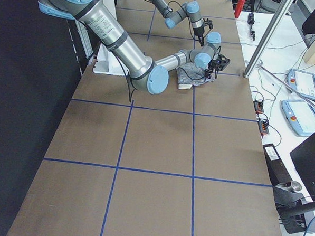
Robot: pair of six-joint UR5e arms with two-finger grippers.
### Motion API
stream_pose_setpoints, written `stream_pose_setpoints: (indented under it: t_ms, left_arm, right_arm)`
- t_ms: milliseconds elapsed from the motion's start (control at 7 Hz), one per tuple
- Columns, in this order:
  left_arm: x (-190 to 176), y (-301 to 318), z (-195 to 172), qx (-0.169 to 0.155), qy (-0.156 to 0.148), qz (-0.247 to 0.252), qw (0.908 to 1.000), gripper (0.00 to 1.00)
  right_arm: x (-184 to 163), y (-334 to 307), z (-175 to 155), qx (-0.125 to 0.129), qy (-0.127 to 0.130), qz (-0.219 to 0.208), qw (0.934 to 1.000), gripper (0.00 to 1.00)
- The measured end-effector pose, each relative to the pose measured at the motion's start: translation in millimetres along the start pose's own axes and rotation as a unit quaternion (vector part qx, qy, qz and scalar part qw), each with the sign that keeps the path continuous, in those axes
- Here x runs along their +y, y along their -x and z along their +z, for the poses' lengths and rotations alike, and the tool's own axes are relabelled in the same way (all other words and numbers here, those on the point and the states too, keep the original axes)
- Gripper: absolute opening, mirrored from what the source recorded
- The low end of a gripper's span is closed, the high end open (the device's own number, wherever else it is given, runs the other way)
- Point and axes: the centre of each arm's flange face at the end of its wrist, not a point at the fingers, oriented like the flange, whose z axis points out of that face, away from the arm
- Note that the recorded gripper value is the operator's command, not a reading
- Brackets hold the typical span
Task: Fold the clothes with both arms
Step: 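Lower the folded edge onto the shirt's far edge with both grippers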
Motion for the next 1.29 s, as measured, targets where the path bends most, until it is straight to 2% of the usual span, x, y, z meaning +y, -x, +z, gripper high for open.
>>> stream_pose_setpoints:
  t_ms: [143,286,571,714,1000,1286]
  left_arm:
    - [8.7,-10.0,-2.2,0.012,0.016,-0.004,0.9998,0.00]
    - [23.7,-20.1,1.3,0.020,0.037,-0.001,0.9991,0.00]
    - [41.1,-44.2,22.0,0.020,0.062,0.008,0.9978,0.00]
    - [40.4,-52.0,32.9,0.016,0.066,0.013,0.9976,0.00]
    - [35.3,-43.5,55.7,0.019,0.061,0.031,0.9975,0.00]
    - [9.1,-18.5,77.8,0.023,0.040,0.041,0.9981,0.00]
  right_arm:
    - [7.5,1.6,-7.6,-0.008,0.008,-0.008,0.9999,0.58]
    - [32.6,-0.4,-9.6,-0.015,0.022,-0.018,0.9995,0.01]
    - [75.5,-14.7,4.3,-0.012,0.040,-0.044,0.9981,0.00]
    - [83.2,-21.2,15.9,-0.006,0.036,-0.065,0.9972,0.00]
    - [84.7,-25.6,37.8,0.010,0.022,-0.084,0.9961,0.00]
    - [77.0,-16.0,57.5,0.030,0.007,-0.096,0.9949,0.00]
